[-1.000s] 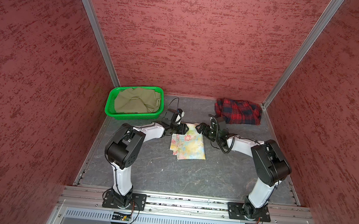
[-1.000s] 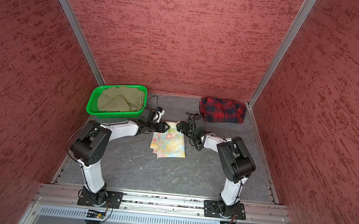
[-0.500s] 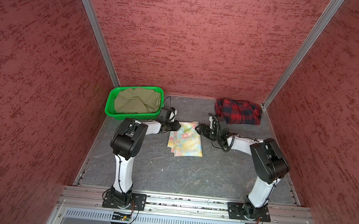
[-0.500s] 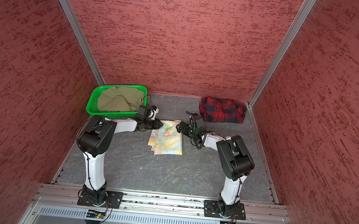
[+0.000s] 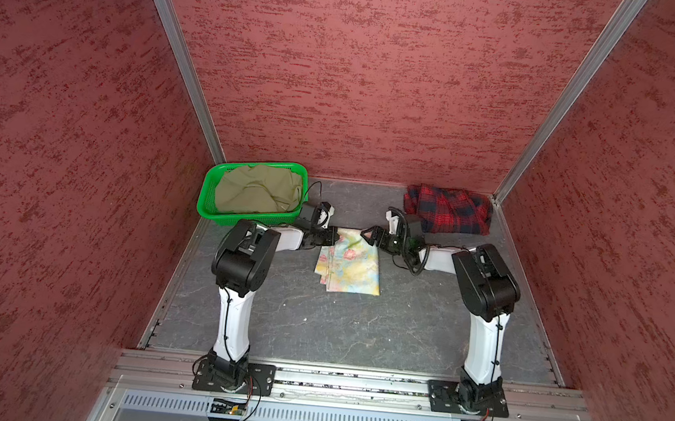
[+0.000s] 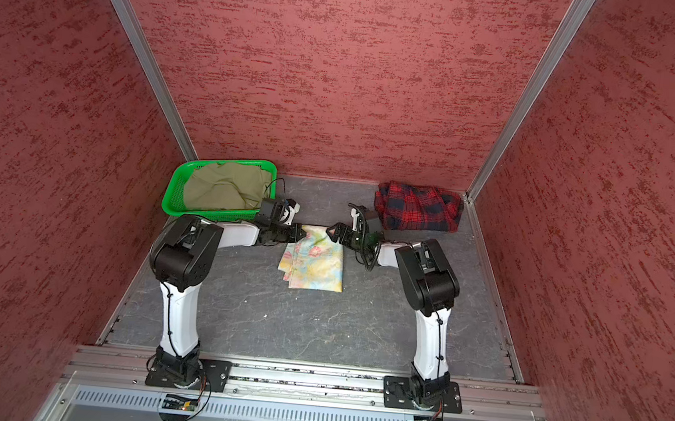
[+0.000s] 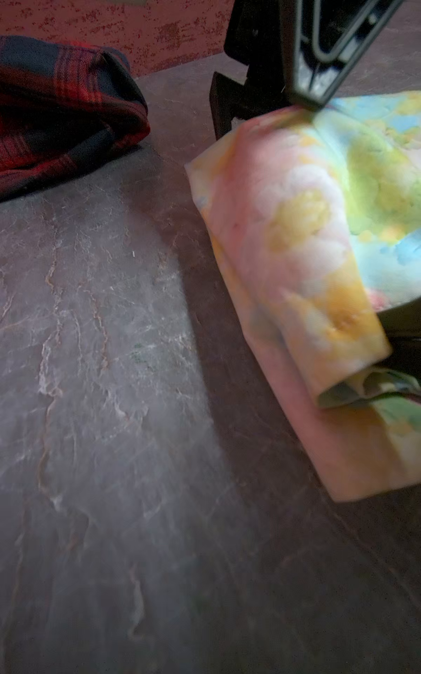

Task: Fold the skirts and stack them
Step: 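Grasp the folded floral skirt's two sides with both grippers, then carry the floral skirt onto the plaid skirt with right gripper while left withdraws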

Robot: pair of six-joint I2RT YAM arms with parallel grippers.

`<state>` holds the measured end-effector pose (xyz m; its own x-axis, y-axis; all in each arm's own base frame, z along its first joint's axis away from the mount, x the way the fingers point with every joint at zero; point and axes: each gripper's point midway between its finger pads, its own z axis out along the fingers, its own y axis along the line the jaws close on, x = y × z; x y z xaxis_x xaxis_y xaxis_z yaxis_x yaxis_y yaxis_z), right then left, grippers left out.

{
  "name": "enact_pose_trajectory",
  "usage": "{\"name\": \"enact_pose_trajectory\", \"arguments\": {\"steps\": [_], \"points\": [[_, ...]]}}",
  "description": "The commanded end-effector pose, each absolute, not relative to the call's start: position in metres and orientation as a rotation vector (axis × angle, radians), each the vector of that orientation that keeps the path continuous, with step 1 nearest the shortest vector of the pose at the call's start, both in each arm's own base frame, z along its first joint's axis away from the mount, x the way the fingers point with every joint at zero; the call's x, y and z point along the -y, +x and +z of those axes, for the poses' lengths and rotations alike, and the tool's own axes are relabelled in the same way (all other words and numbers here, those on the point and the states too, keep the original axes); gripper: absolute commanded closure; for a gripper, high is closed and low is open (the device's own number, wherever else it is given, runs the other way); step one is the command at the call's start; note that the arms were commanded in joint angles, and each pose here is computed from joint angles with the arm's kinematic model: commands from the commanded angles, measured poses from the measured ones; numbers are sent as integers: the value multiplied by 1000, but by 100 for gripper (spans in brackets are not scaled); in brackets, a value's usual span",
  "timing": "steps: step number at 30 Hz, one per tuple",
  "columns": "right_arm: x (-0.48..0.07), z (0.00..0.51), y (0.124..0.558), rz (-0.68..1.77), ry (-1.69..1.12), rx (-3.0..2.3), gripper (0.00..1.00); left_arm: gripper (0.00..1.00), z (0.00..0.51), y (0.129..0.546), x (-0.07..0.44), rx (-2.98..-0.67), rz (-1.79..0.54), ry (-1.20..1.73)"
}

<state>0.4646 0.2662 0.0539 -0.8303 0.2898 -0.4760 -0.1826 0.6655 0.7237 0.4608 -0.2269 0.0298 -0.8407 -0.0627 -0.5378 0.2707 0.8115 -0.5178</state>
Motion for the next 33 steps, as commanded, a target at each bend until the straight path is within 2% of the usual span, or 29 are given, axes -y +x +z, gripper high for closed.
{"name": "enact_pose_trajectory", "arguments": {"steps": [1, 3, 12, 18, 22, 26, 30, 31, 33], "points": [[-262, 19, 456, 1093, 164, -2402, 14, 100, 4, 448, 220, -2544, -775, 149], [-263, 18, 457, 1125, 180, -2384, 17, 100, 4, 448, 220, -2545, -775, 148], [-261, 32, 465, 1244, 260, -2208, 21, 100, 3, 447, 219, -2555, -783, 142], [-257, 24, 463, 1258, 282, -2184, 46, 100, 2, 446, 219, -2563, -785, 139], [-250, 37, 466, 1251, 276, -2100, 63, 100, 1, 446, 219, -2570, -783, 138], [-250, 60, 472, 1259, 230, -1975, 72, 100, -4, 444, 220, -2584, -786, 139], [-255, 77, 481, 1293, 209, -1876, 97, 100, -8, 442, 226, -2604, -795, 156], [-257, 81, 482, 1280, 206, -1867, 100, 100, -7, 441, 226, -2605, -795, 155], [-259, 89, 484, 1245, 187, -1864, 100, 100, 1, 443, 229, -2589, -817, 141]]}}
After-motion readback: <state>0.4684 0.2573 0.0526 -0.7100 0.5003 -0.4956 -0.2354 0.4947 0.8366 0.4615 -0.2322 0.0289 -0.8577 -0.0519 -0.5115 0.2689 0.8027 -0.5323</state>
